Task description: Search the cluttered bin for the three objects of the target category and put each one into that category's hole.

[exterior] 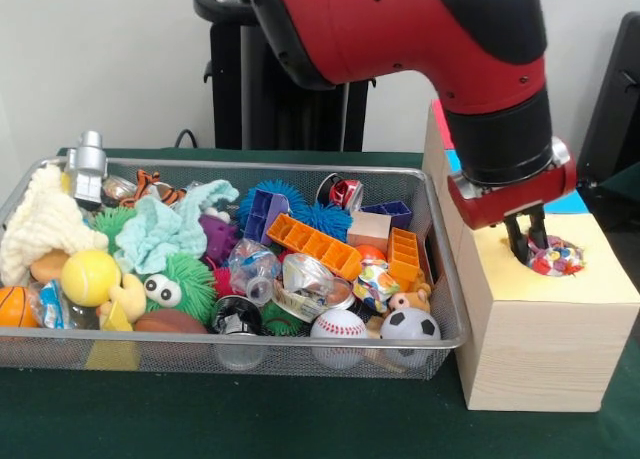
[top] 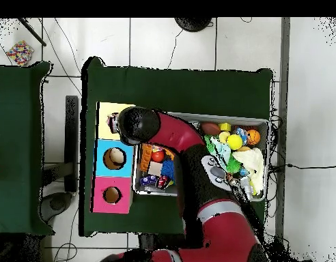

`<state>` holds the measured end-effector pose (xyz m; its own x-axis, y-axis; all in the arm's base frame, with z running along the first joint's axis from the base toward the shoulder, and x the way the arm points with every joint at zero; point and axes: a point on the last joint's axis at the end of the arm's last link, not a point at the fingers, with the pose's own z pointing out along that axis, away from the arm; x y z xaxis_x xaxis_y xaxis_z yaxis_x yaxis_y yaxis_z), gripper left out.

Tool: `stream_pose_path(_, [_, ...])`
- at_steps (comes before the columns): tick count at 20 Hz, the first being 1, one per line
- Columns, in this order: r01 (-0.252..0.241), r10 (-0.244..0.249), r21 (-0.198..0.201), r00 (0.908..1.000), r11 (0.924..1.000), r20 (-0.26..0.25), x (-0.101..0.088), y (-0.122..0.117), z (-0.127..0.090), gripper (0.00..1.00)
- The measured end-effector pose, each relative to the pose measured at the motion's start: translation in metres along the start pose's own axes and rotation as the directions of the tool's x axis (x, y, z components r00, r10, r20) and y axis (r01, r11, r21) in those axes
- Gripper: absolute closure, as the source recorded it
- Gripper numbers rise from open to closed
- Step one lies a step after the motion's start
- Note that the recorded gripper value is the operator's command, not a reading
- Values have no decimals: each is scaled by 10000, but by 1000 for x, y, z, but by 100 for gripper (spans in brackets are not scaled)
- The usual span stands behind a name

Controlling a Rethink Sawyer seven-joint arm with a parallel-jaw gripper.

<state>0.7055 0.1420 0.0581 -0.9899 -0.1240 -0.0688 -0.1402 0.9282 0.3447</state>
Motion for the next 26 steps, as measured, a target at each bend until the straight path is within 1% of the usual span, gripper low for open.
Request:
stream_pose_path(3, [396,-390,532,9992,9978,-114,-3,6,4,100])
stream_pose_path(5, [565,-550,795,9983,9952,-211,-4,8,7,100])
stream_pose_path(8, [642,-620,961,9977,9933,-260,-6,8,11,100])
stream_pose_path(10, [684,-659,1051,9975,9921,-271,-8,7,16,100])
stream_pose_path(12, [697,-670,1074,9974,9918,-284,-9,7,19,100])
stream_pose_path(14, [719,-689,1093,9971,9914,-314,-10,6,27,100])
stream_pose_path(21, [713,-686,1079,9972,9916,-288,-13,5,31,100])
stream_pose_path(22, [729,-705,998,9971,9923,-273,-14,10,31,0])
stream_pose_path(26, [778,-758,887,9968,9930,-251,-15,16,33,0])
